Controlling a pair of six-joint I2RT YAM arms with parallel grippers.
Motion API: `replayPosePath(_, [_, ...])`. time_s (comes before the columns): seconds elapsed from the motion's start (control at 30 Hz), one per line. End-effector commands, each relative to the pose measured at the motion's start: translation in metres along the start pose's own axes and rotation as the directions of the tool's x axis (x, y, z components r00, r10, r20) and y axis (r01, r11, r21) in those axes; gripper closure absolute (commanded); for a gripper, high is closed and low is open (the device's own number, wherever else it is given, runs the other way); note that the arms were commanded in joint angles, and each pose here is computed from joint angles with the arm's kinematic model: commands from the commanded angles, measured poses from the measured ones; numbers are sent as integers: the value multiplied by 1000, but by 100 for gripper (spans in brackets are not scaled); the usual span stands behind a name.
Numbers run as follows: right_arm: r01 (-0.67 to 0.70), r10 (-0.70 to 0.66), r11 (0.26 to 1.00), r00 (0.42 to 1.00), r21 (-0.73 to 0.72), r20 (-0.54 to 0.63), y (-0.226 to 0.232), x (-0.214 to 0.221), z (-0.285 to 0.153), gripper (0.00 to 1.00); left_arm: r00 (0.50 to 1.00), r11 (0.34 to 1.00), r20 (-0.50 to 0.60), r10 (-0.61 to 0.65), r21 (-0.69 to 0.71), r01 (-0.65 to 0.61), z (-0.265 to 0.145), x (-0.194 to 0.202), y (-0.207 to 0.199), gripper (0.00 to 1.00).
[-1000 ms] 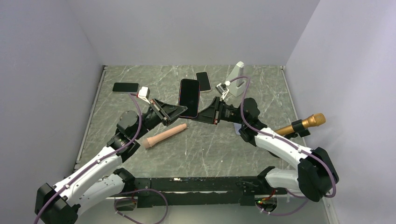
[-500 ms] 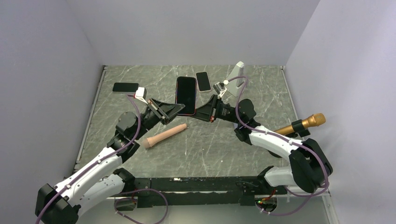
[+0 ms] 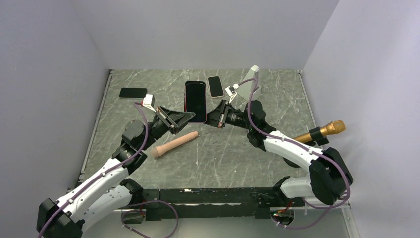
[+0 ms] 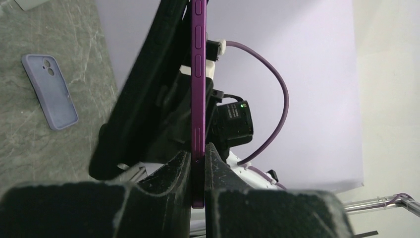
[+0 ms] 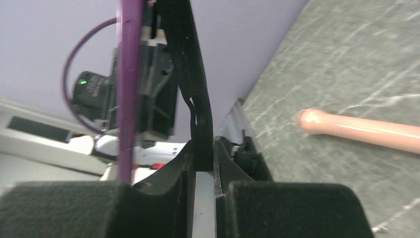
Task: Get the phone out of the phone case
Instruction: Remove the phone case from the phone, then place the phone at the center of the board.
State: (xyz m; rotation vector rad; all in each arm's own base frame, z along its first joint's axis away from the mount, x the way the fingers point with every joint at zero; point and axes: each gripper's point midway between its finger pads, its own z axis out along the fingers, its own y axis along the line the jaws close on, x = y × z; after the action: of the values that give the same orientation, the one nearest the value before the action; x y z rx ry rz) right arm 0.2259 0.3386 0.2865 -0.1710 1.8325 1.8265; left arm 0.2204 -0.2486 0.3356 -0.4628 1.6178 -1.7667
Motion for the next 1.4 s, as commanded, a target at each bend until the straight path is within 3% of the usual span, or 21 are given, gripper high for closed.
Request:
replayPosePath(0.0, [191, -211, 970, 969, 153, 129, -19, -34, -4, 100, 995, 993, -100, -14, 116, 26, -13, 18, -45, 100])
replayPosePath(0.23, [191, -227, 950, 966, 247, 126, -66, -29, -21, 100, 996, 988, -70, 54, 148, -43, -17, 10, -78, 100])
replayPosePath(0.47, [156, -199, 935, 974, 319, 105, -80, -31, -24, 100, 995, 992, -49, 82, 100, -76, -19, 7, -66, 100])
replayPosePath(0.57, [156, -200, 923, 976, 353, 92, -81, -30, -29, 100, 988, 988, -3, 154, 28, -154, -22, -1, -55, 100])
replayPosePath(0.73, [142, -179, 894, 983, 425, 50, -93, -14, -46, 100, 941, 921, 90, 325, -254, -294, -40, -32, -16, 100])
replayPosePath(1.0, [82, -103, 900, 994, 428, 27, -102, 22, -69, 100, 888, 833, 218, 404, -488, -259, -67, -61, 69, 100])
replayPosePath(1.23, [94, -115, 896, 993, 433, 21, -94, 30, -82, 100, 874, 755, 158, 460, -586, -292, -53, -69, 88, 100])
replayPosePath(1.37, [91, -120, 898, 992, 431, 39, -90, 30, -87, 100, 882, 757, 193, 429, -610, -235, -41, -85, 101, 100])
